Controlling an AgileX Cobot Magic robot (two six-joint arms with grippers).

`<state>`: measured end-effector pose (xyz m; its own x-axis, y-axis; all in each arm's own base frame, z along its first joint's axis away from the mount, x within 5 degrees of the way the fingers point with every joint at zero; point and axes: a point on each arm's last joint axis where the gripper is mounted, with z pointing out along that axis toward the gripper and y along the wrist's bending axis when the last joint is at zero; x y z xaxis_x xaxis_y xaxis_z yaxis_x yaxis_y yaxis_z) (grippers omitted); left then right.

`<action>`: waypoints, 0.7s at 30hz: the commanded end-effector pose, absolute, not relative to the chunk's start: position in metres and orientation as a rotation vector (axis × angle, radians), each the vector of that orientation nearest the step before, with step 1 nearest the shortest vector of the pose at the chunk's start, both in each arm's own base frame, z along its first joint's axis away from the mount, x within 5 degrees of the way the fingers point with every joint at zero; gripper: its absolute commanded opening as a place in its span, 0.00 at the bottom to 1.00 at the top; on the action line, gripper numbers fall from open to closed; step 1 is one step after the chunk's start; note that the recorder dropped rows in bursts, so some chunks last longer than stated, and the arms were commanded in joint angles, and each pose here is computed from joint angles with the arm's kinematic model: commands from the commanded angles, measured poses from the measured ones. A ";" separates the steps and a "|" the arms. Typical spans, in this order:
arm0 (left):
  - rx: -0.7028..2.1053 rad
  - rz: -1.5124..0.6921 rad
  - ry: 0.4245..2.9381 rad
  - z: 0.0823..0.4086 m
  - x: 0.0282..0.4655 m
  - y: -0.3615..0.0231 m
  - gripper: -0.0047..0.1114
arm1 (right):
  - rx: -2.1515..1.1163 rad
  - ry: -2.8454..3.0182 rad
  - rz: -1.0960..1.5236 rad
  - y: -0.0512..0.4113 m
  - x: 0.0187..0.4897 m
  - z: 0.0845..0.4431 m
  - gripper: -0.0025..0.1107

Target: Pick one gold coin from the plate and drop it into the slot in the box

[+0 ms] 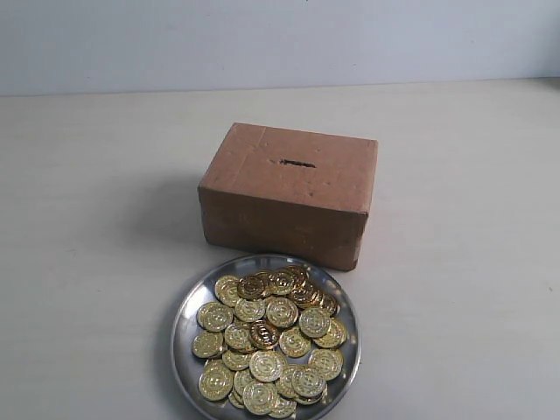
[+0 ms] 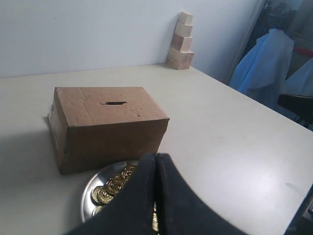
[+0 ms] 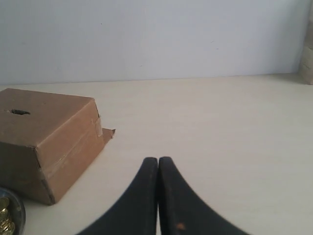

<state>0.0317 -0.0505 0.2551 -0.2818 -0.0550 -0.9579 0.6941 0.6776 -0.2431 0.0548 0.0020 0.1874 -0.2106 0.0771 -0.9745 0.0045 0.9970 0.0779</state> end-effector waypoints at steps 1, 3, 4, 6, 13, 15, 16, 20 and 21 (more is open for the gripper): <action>0.515 -0.806 1.715 0.254 0.031 -0.051 0.04 | 0.047 1.780 0.028 0.001 0.054 0.186 0.02; 0.517 -0.805 1.714 0.254 0.031 -0.051 0.04 | 0.041 1.780 0.015 0.000 0.054 0.186 0.02; 0.517 -0.805 1.714 0.254 0.031 -0.051 0.04 | 0.043 1.780 0.016 0.000 0.054 0.186 0.02; 0.517 -0.805 1.714 0.254 0.031 -0.051 0.04 | 0.044 1.780 0.015 0.000 0.054 0.186 0.02; 0.515 -0.806 1.715 0.254 0.031 -0.051 0.04 | -0.009 1.775 0.044 0.002 0.055 0.187 0.02; 0.515 -0.806 1.715 0.254 0.031 -0.051 0.04 | -0.009 1.775 0.044 0.002 0.055 0.187 0.02; 0.515 -0.806 1.715 0.254 0.031 -0.051 0.04 | -0.009 1.775 0.044 0.002 0.055 0.187 0.02; 0.515 -0.806 1.715 0.254 0.031 -0.051 0.04 | -0.009 1.775 0.044 0.002 0.055 0.187 0.02; 0.515 -0.806 1.715 0.254 0.031 -0.051 0.04 | -0.009 1.775 0.044 0.002 0.055 0.187 0.02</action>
